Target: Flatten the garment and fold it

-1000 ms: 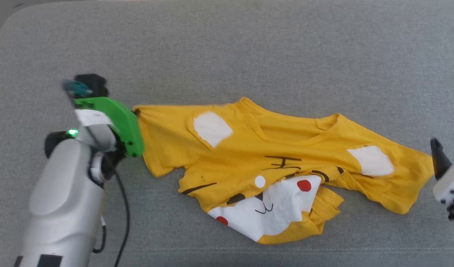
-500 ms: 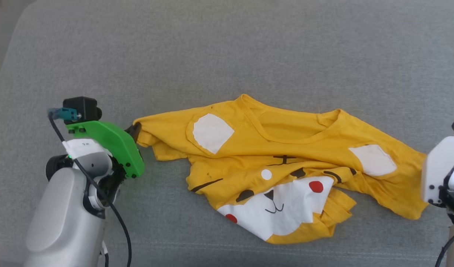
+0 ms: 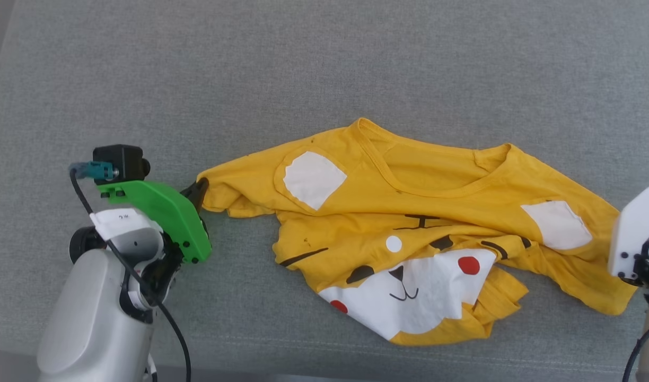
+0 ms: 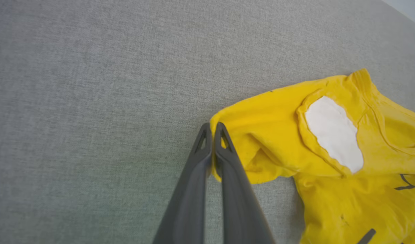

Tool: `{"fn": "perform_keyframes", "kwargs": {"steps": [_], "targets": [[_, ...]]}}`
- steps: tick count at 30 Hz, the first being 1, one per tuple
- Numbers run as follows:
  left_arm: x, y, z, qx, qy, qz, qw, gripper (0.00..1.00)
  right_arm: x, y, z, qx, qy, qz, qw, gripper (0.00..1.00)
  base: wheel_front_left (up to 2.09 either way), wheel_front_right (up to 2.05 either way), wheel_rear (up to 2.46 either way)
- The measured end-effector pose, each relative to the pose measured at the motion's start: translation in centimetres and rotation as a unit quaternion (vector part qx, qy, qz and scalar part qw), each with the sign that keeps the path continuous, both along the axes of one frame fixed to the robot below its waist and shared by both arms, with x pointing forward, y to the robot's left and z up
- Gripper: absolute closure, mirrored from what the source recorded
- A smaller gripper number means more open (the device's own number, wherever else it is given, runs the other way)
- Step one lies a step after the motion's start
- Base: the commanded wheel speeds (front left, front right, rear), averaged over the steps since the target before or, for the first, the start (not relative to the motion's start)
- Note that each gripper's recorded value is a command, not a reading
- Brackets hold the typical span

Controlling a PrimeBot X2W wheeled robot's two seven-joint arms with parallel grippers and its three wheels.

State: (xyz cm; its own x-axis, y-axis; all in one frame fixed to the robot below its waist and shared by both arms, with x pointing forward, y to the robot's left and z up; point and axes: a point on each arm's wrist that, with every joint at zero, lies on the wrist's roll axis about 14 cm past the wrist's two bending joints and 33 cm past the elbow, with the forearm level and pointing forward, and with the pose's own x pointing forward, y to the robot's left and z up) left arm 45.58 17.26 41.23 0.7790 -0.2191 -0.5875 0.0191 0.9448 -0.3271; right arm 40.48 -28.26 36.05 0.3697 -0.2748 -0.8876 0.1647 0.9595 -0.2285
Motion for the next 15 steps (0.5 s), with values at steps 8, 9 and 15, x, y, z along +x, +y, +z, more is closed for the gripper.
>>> {"fn": "perform_keyframes", "kwargs": {"steps": [8,9,15], "targets": [[0.3,0.0,2.9,-0.016,-0.059,0.018,0.998,1.0,3.3,2.8,3.9,0.071,-0.117,0.011,0.991,1.0,0.0,0.0,0.0],[0.4,-0.1,3.6,-0.024,-0.071,0.02,0.997,1.0,3.9,3.3,4.9,0.078,-0.135,0.018,0.988,1.0,0.0,0.0,0.0],[3.1,0.2,10.3,-0.058,-0.15,0.03,0.986,1.0,7.8,6.5,14.0,0.152,-0.25,0.051,0.955,1.0,0.0,0.0,0.0]]}}
